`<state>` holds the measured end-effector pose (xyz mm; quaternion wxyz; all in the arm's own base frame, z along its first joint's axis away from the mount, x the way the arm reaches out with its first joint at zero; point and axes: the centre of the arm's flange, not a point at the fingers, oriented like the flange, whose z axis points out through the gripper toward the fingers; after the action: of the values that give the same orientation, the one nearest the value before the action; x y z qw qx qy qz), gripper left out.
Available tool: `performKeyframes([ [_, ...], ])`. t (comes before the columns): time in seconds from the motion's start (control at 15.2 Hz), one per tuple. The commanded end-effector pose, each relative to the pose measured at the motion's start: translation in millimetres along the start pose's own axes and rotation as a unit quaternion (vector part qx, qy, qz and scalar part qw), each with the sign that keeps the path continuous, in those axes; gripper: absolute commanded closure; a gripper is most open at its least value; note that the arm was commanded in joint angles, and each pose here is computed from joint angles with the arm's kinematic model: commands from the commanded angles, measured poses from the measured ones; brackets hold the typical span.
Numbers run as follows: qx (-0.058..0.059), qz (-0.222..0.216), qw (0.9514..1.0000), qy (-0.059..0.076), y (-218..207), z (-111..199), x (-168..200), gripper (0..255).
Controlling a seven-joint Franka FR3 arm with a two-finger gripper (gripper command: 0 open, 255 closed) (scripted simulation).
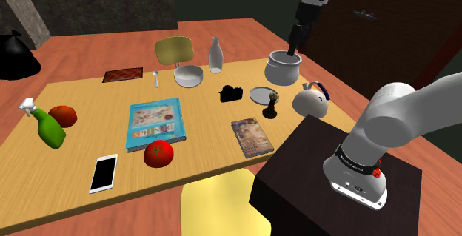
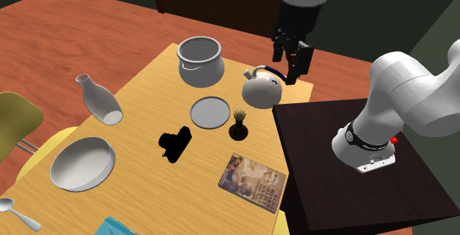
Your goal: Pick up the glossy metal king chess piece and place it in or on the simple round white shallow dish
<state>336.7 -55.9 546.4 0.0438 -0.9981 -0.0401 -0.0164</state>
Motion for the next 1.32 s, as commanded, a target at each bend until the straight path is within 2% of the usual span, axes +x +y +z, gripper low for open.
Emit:
performKeyframes([
  [0.0, 0.008, -0.006, 0.9999, -0.001, 16, 21, 6, 0],
  [0.59, 0.044, -0.031, 0.9985, -0.009, 88, 122, 31, 0],
  [1.25, 0.083, -0.058, 0.9946, -0.019, 158, 239, 60, 0],
])
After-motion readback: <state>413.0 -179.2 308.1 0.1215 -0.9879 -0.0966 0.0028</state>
